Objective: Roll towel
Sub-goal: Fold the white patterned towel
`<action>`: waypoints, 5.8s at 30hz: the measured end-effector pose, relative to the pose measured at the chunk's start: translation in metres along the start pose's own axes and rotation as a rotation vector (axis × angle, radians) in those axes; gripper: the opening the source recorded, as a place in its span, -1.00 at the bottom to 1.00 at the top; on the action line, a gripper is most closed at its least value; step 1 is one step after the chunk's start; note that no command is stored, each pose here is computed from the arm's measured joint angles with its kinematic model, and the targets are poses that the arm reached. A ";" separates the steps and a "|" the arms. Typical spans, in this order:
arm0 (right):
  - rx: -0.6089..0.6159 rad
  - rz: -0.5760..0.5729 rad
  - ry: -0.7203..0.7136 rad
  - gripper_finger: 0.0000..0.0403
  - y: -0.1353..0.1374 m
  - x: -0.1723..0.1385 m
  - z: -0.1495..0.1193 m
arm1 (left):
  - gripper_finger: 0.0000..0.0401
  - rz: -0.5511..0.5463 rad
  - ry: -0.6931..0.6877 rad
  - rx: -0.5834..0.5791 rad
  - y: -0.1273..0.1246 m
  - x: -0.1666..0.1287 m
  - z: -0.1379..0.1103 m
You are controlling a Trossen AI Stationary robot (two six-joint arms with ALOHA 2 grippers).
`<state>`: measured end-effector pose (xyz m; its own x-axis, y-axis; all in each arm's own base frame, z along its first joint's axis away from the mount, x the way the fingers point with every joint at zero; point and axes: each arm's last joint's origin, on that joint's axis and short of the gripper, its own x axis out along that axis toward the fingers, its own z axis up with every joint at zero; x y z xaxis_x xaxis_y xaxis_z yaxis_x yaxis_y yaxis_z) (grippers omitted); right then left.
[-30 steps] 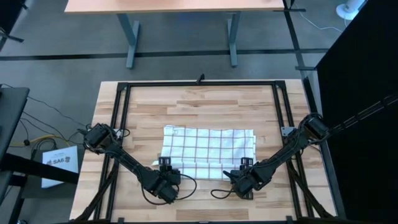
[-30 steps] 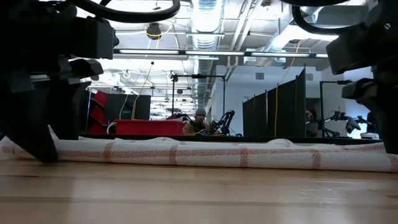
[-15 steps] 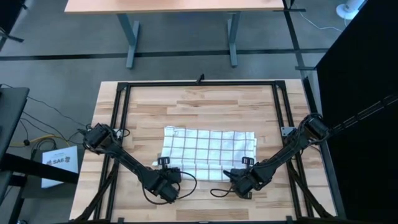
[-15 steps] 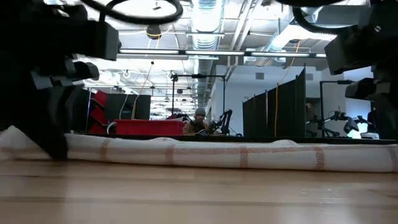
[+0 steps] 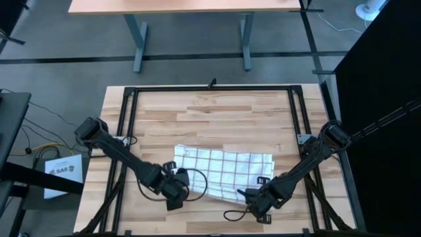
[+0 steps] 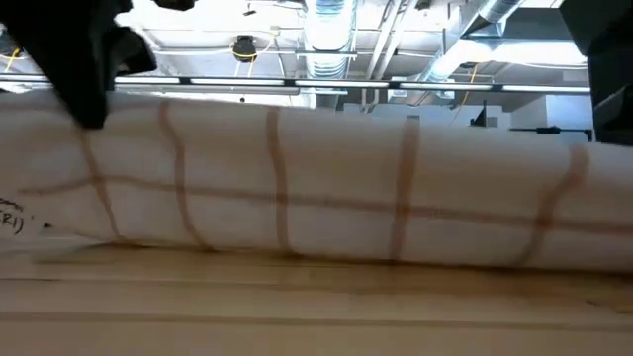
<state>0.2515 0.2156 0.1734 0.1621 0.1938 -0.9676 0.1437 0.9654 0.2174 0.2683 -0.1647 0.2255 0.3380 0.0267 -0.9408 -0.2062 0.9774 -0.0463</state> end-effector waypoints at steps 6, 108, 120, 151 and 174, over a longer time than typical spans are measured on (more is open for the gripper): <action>0.089 0.010 -0.038 -0.97 -0.017 -0.031 0.004 | -1.00 0.011 0.001 0.012 0.026 -0.008 0.006; 0.179 0.183 -0.126 -0.24 -0.122 0.013 -0.047 | -0.60 0.107 0.017 0.125 0.185 0.064 0.009; 0.149 0.203 -0.170 -0.24 -0.115 -0.002 -0.039 | -0.99 0.120 -0.032 0.043 0.198 0.064 0.015; 0.254 0.007 -0.211 -0.24 -0.195 0.010 0.048 | -1.00 0.071 -0.035 0.113 0.196 0.064 0.016; 0.195 0.007 -0.194 -0.24 -0.179 0.015 0.042 | -1.00 0.158 -0.161 0.061 0.225 0.042 0.048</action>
<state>0.2689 0.0385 0.1254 0.3448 0.1451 -0.9274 0.3238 0.9089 0.2626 0.2805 0.0661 0.1918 0.4489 0.2087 -0.8689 -0.2139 0.9692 0.1223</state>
